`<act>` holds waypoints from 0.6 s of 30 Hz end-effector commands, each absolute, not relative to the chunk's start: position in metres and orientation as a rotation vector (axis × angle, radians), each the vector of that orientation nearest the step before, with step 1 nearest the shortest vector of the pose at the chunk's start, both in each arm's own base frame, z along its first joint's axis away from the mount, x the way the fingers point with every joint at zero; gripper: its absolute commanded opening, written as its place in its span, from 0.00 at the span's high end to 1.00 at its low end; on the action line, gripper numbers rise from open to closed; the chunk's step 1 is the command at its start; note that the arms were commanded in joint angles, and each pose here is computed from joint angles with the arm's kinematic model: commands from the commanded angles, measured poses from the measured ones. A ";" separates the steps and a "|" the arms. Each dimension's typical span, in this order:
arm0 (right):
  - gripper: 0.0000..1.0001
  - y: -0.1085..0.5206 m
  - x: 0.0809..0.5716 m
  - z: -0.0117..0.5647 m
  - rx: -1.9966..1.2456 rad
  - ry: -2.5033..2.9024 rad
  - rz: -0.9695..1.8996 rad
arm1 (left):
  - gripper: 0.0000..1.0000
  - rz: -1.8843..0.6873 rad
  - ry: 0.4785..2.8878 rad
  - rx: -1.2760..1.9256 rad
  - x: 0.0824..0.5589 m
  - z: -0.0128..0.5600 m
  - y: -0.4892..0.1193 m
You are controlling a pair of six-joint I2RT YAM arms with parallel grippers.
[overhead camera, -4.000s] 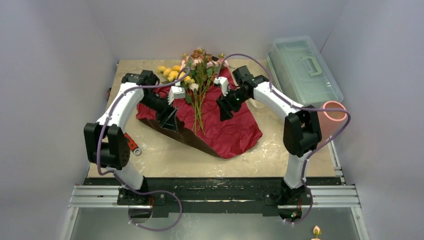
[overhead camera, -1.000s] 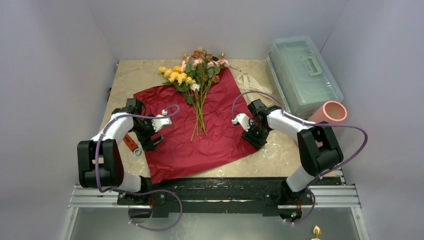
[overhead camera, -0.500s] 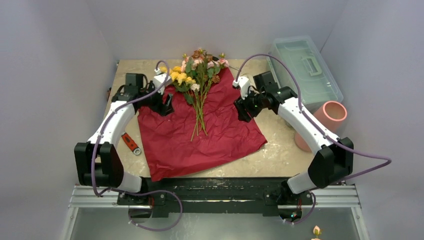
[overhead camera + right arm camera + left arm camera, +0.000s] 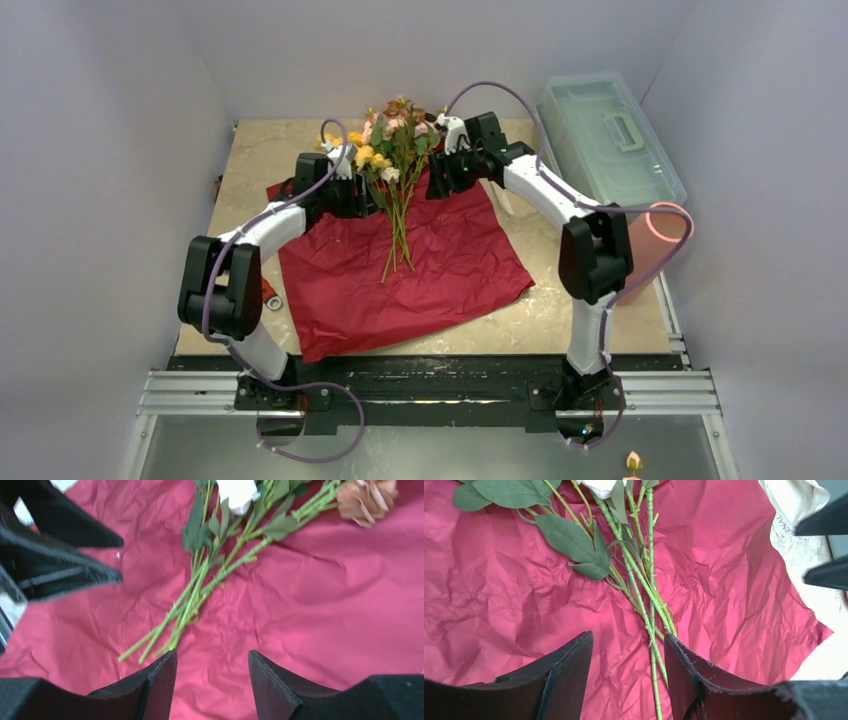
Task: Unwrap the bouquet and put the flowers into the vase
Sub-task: Unfold the wrapping paper at the center of the board, then pick up the fake flower from the wrapping paper.
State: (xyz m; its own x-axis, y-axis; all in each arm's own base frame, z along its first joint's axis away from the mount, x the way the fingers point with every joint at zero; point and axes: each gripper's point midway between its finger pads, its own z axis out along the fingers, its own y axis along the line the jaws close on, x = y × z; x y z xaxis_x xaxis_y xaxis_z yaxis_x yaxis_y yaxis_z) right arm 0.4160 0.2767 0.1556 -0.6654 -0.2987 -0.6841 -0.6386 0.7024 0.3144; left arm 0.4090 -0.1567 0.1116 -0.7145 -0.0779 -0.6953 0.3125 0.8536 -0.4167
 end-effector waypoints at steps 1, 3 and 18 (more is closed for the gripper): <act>0.42 0.326 0.448 0.179 -0.581 2.213 0.910 | 0.46 -0.733 2.186 0.098 0.432 0.120 -0.165; 0.43 0.336 0.462 0.175 -0.504 2.221 0.932 | 0.46 -0.742 2.196 0.114 0.435 0.114 -0.168; 0.63 0.345 0.510 0.106 -0.245 2.314 0.853 | 0.44 -0.773 2.227 0.157 0.450 0.089 -0.177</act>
State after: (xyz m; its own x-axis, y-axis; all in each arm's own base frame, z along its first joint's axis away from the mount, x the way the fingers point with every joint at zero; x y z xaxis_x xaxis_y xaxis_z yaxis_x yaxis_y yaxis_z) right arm 0.4846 0.3412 0.0852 -0.8097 -0.0395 -0.5855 -0.4102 0.7516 0.5166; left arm 0.4260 -0.1675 0.0638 -0.7677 -0.1130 -0.6308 0.2703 0.8353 -0.4787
